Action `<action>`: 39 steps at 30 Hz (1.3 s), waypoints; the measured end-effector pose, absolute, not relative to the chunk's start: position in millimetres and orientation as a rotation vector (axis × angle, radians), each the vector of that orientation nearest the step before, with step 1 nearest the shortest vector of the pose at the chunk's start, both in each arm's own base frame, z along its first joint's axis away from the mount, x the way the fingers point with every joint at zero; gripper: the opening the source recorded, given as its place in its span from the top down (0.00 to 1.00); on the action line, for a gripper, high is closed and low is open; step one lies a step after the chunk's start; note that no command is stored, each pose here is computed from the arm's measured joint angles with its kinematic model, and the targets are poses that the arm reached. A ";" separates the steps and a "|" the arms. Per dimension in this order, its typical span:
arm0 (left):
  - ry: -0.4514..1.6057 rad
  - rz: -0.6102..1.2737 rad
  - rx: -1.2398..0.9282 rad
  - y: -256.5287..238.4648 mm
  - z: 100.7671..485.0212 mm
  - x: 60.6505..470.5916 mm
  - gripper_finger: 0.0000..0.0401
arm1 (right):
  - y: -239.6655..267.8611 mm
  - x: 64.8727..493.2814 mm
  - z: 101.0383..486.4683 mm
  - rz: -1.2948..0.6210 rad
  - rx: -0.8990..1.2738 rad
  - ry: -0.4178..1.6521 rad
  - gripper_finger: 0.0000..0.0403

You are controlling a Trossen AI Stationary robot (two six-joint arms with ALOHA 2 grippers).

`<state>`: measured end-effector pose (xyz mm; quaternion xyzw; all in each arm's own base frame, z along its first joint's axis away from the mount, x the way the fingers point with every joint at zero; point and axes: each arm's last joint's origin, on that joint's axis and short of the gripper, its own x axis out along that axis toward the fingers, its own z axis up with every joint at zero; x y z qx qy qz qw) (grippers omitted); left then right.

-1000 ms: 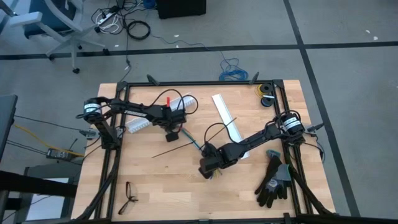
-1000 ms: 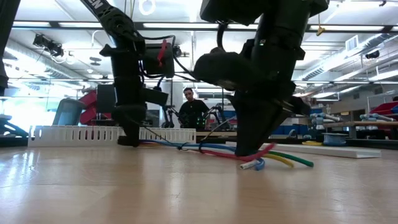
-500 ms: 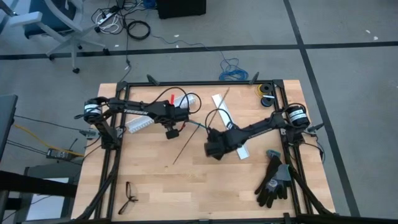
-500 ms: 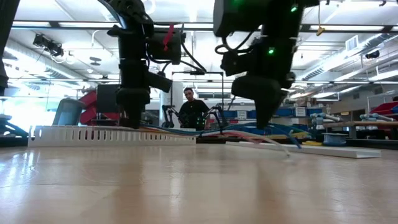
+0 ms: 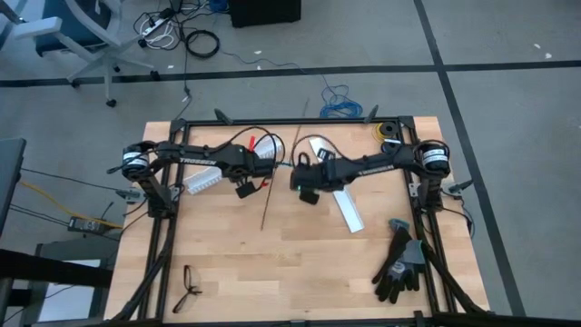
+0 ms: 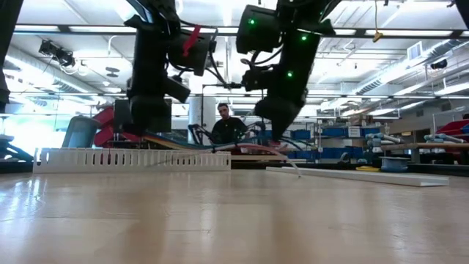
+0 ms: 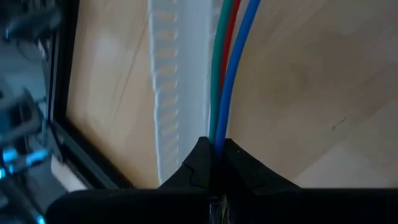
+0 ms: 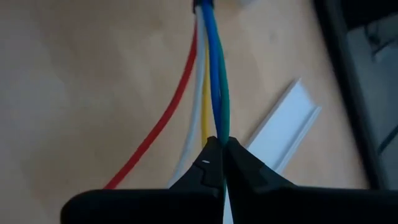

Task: Ziptie cables
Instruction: Put the ziptied cables into the white cable duct

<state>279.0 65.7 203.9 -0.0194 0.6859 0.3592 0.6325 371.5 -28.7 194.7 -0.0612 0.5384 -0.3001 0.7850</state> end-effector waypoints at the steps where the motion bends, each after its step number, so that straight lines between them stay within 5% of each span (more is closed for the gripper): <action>1: 1.572 0.841 -0.058 64.9 204.1 277.9 0.94 | -35.8 371.6 198.8 -0.638 -0.147 1.151 1.00; 15: 1.586 1.013 -0.152 61.8 206.3 268.2 0.94 | -139.3 361.7 229.7 -0.315 -0.087 0.971 1.00; 31: 1.347 1.073 -0.380 64.2 202.2 227.4 0.94 | -186.8 349.6 235.6 -0.173 -0.104 0.827 1.00; 39: 1.295 1.110 -0.432 63.0 209.9 211.1 0.94 | -207.0 385.2 219.6 -0.092 -0.054 0.866 1.00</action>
